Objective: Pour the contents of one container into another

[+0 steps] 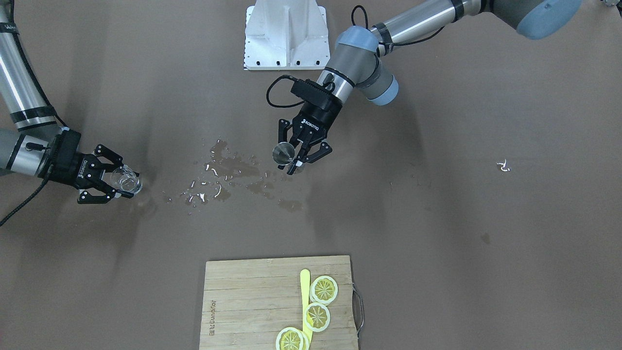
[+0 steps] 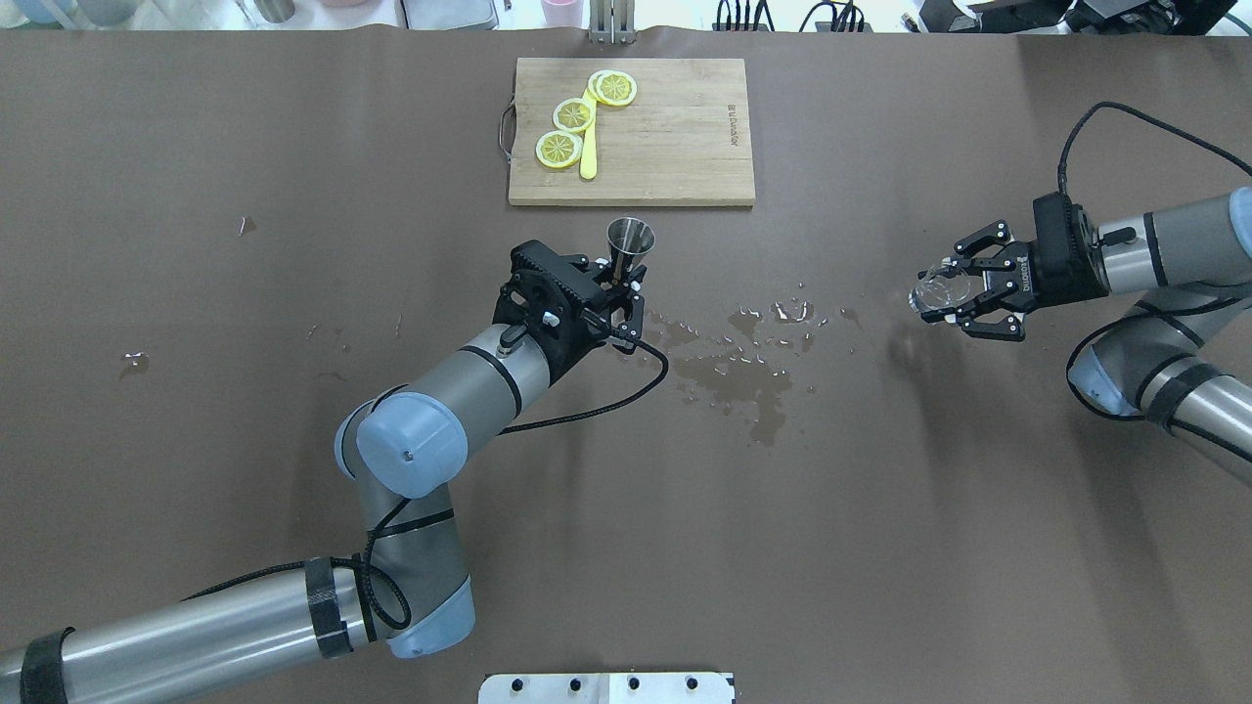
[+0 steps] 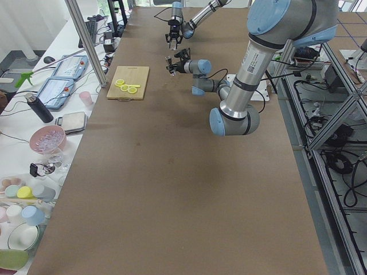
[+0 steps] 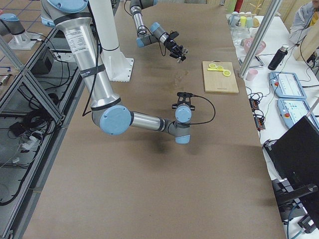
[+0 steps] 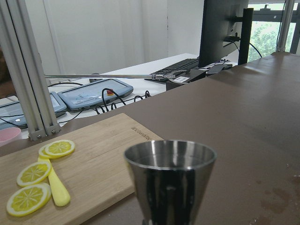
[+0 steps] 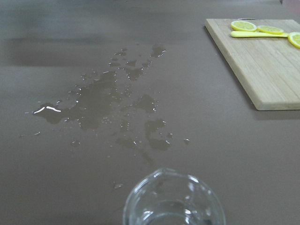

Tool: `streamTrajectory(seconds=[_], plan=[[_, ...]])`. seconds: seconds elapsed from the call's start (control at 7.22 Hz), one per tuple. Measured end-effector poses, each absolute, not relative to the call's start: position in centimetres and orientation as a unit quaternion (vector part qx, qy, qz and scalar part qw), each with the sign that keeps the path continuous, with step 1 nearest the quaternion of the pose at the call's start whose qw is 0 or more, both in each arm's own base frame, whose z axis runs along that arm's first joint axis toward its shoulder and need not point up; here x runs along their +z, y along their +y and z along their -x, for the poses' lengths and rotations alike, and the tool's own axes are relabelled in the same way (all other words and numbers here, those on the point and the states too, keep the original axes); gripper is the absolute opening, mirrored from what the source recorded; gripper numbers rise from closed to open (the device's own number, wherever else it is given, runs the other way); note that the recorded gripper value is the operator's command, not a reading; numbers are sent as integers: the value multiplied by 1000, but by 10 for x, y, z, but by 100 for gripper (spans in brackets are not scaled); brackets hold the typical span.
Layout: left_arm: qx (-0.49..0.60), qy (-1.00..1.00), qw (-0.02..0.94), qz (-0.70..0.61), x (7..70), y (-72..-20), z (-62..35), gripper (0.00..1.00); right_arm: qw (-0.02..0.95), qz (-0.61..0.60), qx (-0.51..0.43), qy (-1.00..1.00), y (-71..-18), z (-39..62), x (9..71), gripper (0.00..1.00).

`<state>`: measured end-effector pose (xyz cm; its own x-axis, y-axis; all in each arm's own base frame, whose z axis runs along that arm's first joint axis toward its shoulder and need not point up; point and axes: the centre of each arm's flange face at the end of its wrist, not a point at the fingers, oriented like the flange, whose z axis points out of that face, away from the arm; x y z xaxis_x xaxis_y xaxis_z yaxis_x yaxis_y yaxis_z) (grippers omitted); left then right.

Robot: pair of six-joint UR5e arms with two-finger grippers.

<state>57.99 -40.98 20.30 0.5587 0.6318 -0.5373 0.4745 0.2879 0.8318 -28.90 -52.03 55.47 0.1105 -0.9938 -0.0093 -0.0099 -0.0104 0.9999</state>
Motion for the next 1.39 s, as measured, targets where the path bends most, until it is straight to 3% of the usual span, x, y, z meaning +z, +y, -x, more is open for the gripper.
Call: streamTrajectory(seconds=[0.69,1.39], plan=[[83,506,608,-606,191,-381,-600,0,568,-508,-485,-429,-542,274,477,0],[117,487,598,-626,165,-372,-645,0,591,-474,-578,-303,-544,267,414,0]])
